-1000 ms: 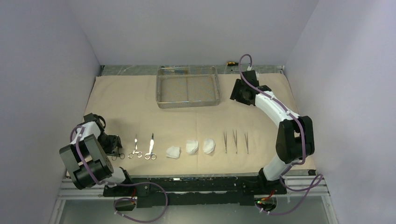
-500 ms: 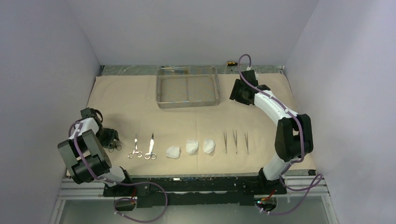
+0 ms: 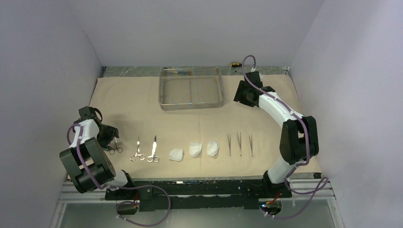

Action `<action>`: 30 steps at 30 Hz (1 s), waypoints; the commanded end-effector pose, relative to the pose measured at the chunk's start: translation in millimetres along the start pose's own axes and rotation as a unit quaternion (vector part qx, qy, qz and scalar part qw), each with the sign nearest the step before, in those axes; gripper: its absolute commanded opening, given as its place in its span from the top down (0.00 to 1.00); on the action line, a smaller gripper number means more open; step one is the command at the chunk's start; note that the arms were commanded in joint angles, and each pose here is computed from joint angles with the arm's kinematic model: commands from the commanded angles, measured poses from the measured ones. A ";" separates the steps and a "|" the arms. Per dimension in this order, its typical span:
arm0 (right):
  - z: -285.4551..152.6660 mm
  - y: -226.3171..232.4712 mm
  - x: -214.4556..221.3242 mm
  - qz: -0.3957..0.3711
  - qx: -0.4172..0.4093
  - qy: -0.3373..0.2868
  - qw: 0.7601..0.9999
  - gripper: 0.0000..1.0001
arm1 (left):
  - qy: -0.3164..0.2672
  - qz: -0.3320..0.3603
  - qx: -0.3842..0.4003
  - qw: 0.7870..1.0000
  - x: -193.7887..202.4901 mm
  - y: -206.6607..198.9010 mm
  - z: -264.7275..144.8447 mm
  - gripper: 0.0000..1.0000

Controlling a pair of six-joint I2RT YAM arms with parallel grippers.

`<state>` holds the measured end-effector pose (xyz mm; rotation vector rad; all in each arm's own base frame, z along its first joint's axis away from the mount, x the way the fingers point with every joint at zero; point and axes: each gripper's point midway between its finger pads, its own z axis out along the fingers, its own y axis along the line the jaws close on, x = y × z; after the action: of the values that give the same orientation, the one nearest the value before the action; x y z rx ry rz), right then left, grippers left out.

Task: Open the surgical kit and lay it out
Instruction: Adjust the medical item in the surgical kit.

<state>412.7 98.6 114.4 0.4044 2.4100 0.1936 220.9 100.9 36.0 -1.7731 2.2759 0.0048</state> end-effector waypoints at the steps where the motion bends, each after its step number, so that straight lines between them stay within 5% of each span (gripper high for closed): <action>1: -9.4 10.4 -17.5 0.012 -0.022 -0.025 0.999 0.45 | -0.042 0.023 0.021 0.999 -22.8 -14.9 -21.1 0.38; 12: -4.6 6.6 -16.2 0.010 -0.013 -0.021 1.000 0.45 | -0.008 0.104 0.063 0.993 -49.7 -68.1 23.7 0.35; 20: -3.8 4.1 -18.0 0.013 -0.003 -0.017 1.000 0.46 | 0.026 0.119 0.091 0.988 -45.5 -88.2 38.1 0.52; 30: -2.4 5.3 -20.7 0.015 -0.001 -0.018 1.000 0.46 | 0.041 0.120 0.076 0.989 -18.3 -75.9 29.3 0.59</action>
<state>413.6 96.6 113.0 0.4171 2.4219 0.1854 312.8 119.7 20.9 -1.4405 2.4382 -0.1751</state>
